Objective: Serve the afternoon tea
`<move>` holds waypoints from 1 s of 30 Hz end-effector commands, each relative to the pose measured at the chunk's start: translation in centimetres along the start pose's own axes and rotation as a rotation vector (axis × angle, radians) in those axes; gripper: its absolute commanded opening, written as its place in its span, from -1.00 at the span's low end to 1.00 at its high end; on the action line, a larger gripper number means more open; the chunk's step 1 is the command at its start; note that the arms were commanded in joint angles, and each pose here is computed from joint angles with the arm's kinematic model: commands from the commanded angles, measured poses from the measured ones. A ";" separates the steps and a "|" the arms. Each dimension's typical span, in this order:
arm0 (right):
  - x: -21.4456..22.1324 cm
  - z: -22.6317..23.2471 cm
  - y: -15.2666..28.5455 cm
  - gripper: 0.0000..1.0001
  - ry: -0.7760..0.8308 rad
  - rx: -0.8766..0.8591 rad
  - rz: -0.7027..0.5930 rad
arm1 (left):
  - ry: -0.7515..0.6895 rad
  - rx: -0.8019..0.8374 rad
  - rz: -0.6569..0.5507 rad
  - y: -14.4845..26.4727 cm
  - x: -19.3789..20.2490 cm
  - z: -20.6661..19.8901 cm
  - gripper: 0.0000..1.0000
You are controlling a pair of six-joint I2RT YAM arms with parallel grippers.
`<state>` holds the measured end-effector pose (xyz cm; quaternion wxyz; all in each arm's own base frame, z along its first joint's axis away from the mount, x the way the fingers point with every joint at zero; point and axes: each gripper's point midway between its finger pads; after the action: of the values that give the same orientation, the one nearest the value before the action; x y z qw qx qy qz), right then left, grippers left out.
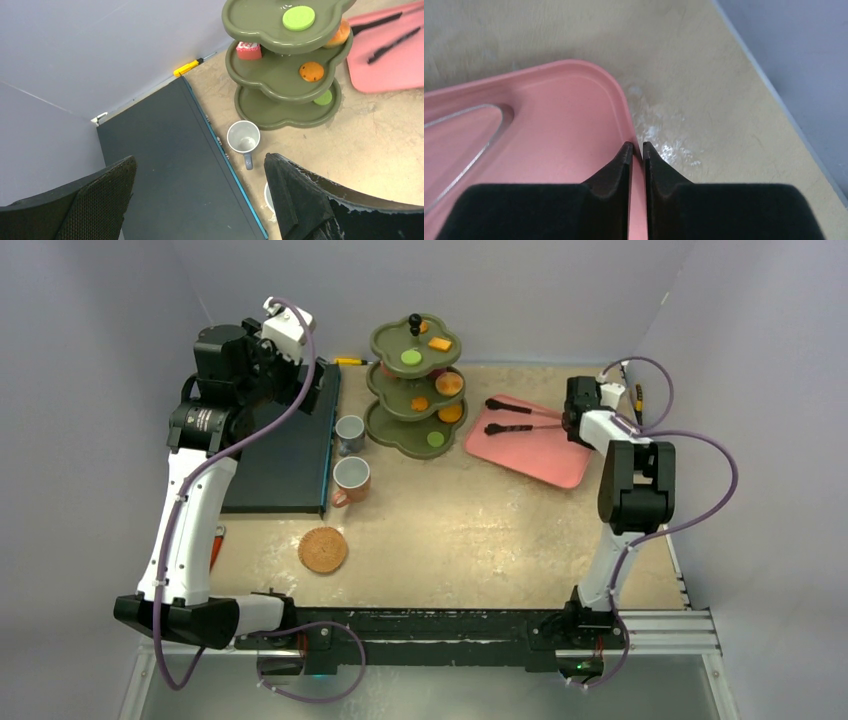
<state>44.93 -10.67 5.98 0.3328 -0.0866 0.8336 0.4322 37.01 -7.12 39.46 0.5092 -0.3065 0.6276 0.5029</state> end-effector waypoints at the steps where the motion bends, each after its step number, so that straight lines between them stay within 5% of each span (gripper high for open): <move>1: -5.0 -3.0 2.6 -0.62 -0.142 0.073 -0.118 | -0.021 0.002 -0.003 0.6 0.0 0.1 0.98; 7: -7.6 -3.6 7.8 -0.26 -0.170 0.000 -0.228 | 0.005 0.019 0.027 0.4 1.6 -0.3 0.98; 13: -6.3 3.8 18.2 0.18 -0.034 -0.274 -0.401 | 0.017 0.016 0.040 0.3 2.2 -0.3 0.99; 20: 5.0 16.3 36.1 0.40 0.178 -0.821 -0.574 | 0.026 -0.006 0.064 0.2 3.1 0.0 0.99; 30: 22.0 29.0 56.4 0.50 0.665 -1.313 -0.832 | 0.074 -0.064 0.084 0.0 3.0 1.1 0.98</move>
<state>20.28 42.72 15.19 0.1028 -0.6167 0.4572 0.6325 36.33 -6.91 35.33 0.4692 -0.2826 0.6519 0.5244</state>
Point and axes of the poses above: each gripper's point midway between its finger pads, its own y axis back along the fingers, its own z axis along the line the jaws close on, x = y × z, and after that the axes turned 14 degrees about y, right-handed
